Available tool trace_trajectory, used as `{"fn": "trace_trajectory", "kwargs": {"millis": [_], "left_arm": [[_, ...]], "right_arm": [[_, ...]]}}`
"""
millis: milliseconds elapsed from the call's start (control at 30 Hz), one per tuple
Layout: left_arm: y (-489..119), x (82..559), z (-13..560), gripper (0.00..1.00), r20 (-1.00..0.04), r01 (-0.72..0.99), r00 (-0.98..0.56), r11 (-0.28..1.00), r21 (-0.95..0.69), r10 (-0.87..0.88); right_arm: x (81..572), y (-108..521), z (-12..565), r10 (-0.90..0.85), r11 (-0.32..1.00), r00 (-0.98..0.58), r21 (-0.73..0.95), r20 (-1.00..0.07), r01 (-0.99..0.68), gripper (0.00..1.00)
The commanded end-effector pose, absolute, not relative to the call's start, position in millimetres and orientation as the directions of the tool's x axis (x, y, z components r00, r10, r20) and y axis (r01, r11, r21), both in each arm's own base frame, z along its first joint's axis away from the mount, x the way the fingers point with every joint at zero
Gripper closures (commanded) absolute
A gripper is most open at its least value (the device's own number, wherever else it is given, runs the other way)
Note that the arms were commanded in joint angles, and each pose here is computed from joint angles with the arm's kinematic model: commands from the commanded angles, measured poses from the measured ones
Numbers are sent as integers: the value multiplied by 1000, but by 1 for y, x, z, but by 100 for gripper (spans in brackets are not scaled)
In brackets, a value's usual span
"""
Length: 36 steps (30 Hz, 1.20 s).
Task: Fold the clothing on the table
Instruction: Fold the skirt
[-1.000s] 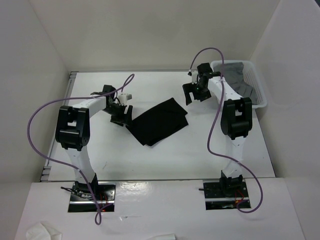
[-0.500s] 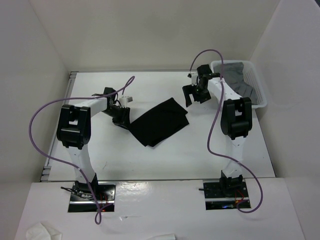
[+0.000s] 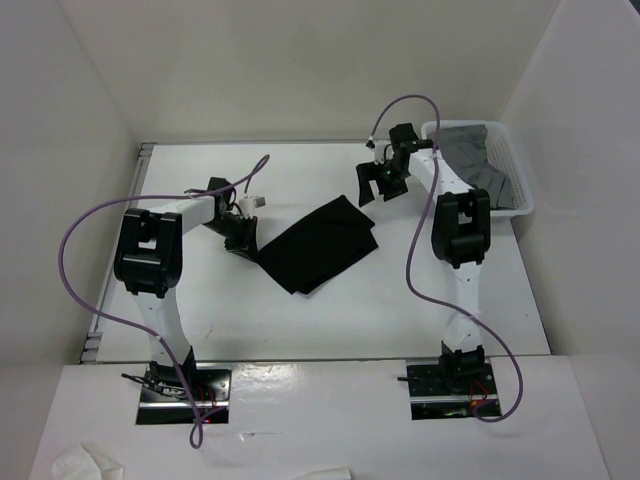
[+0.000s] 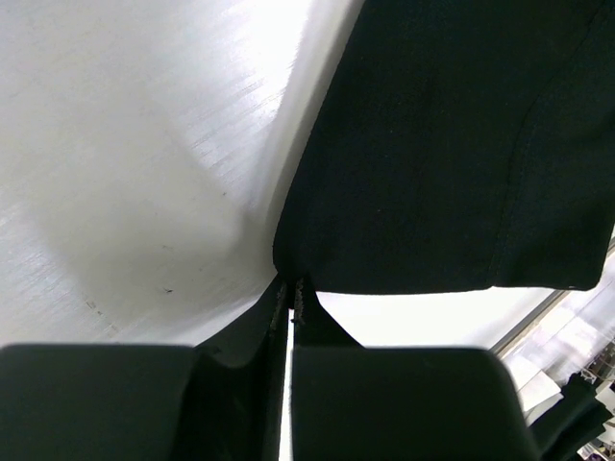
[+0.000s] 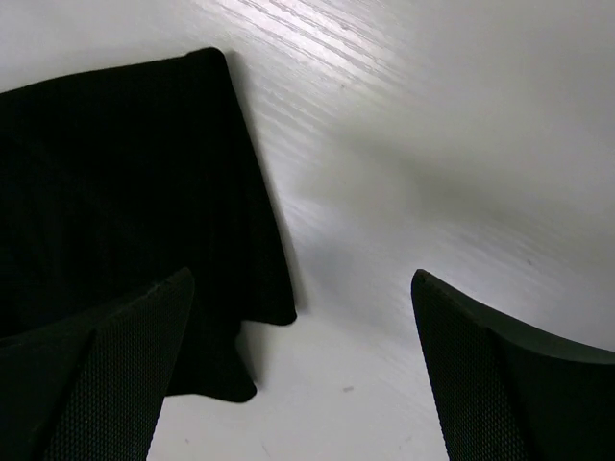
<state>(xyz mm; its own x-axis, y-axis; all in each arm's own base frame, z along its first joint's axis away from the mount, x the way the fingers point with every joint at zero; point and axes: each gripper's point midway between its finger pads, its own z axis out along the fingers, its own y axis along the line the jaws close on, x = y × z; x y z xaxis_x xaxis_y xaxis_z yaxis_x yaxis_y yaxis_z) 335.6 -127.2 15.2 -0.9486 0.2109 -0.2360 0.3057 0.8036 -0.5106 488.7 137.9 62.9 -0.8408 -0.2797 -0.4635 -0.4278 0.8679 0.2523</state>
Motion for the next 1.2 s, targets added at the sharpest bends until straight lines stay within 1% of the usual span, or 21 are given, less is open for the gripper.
{"fn": "trace_trajectory", "kwargs": {"millis": [0,133,233,433,533,633,733,767,867,900,967,1000,1067,1167], "left_arm": [[-112,315,-11,100,-155,302,-953,828,-472,259],[-112,315,-11,100,-155,302,-953,828,-472,259],[-114,315,-10,100,-156,302,-953,824,-480,258],[-114,316,-9,100,-161,311,-950,821,-478,266],[-114,316,-9,100,-161,311,-950,821,-478,266],[-115,314,-8,100,-153,306,-952,817,-488,265],[-115,314,-8,100,-153,306,-952,817,-488,265],[-115,314,-8,100,-153,306,-952,817,-488,265],[-114,314,-8,100,-158,315,-949,815,-487,273],[-114,314,-8,100,-158,315,-949,815,-487,273],[-114,314,-8,100,-158,315,-949,815,-487,273],[-114,314,-8,100,-158,315,-949,815,-487,273],[-114,314,-8,100,-158,315,-949,815,-487,273],[-116,314,-7,100,-159,315,-949,810,-495,272]], "right_arm": [[484,162,55,-300,802,-848,365,-438,-472,2],[480,174,43,-336,777,-844,384,-418,-499,6],[474,187,38,-362,753,-834,398,-416,-525,8],[461,197,27,-388,730,-837,425,-387,-535,13],[458,203,27,-403,716,-827,429,-392,-551,15],[454,207,25,-412,711,-826,432,-384,-555,21],[452,211,24,-426,702,-817,429,-388,-569,33],[452,211,24,-426,702,-817,429,-388,-569,42],[450,209,21,-429,708,-821,425,-378,-565,60],[449,209,17,-429,709,-824,428,-369,-561,70],[447,207,13,-432,715,-828,422,-359,-556,82],[447,207,13,-432,716,-828,422,-359,-556,92],[448,205,13,-433,720,-828,415,-357,-556,100],[448,205,13,-433,720,-828,415,-357,-556,100]]}}
